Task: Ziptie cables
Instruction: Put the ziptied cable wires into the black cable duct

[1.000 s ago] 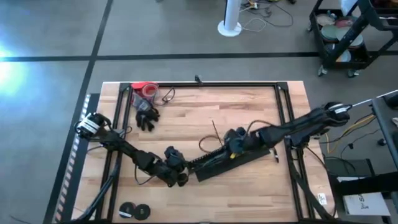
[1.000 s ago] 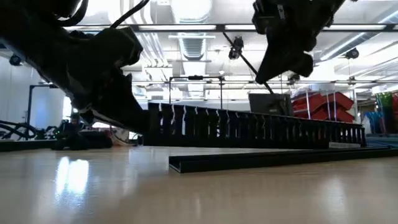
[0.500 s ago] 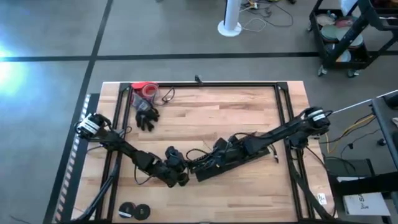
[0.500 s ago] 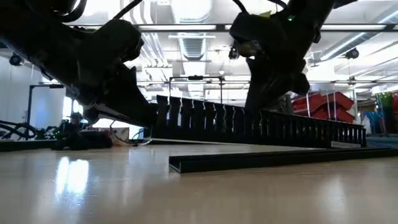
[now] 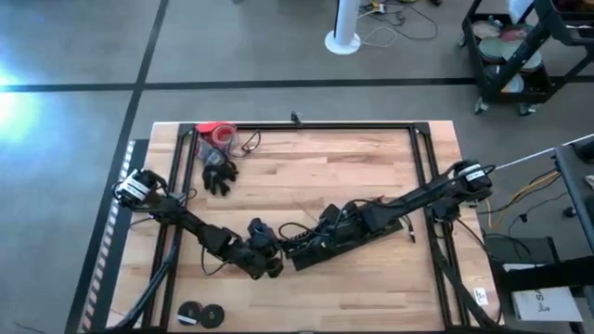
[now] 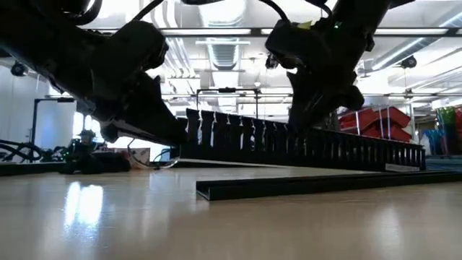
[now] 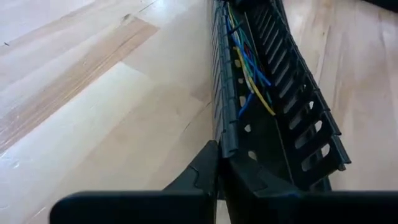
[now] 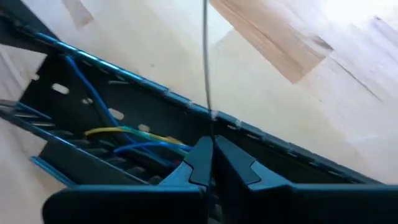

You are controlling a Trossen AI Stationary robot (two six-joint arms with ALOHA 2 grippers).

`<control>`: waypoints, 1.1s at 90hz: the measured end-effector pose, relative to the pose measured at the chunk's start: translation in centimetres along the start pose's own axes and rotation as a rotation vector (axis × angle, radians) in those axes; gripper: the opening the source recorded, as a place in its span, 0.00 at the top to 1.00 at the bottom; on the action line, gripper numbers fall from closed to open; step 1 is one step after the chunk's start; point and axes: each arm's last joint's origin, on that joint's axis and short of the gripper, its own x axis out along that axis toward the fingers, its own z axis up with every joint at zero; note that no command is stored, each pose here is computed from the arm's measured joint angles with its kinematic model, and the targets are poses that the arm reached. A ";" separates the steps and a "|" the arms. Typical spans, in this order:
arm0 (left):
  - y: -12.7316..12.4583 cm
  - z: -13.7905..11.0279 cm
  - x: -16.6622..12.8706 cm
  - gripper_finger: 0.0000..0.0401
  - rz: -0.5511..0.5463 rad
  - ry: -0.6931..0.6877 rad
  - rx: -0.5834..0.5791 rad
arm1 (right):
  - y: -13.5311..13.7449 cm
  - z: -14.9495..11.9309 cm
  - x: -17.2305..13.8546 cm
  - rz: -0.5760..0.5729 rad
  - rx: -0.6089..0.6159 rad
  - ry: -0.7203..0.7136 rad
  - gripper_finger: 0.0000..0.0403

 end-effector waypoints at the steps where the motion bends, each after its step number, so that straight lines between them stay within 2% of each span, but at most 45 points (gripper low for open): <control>1: 0.0 0.0 0.0 1.00 0.000 0.000 0.000 | 0.0 0.0 0.0 -0.002 0.001 0.001 1.00; 39: 0.0 0.0 0.0 1.00 -0.003 -0.001 -0.002 | 0.3 0.0 0.3 0.031 -0.044 0.004 1.00; 62: -0.1 0.0 0.0 1.00 -0.005 0.000 0.004 | 0.1 -0.1 1.9 0.010 -0.068 0.019 1.00; 81: -0.1 0.0 0.0 1.00 -0.017 0.009 0.016 | 0.3 0.2 2.1 0.018 -0.091 -0.015 1.00; 89: -0.1 0.0 0.0 1.00 -0.021 0.012 0.025 | 0.3 0.3 2.2 0.037 -0.093 0.007 0.95; 99: -0.1 0.0 0.0 1.00 -0.022 0.013 0.026 | 0.5 0.4 2.1 0.055 -0.094 0.018 0.83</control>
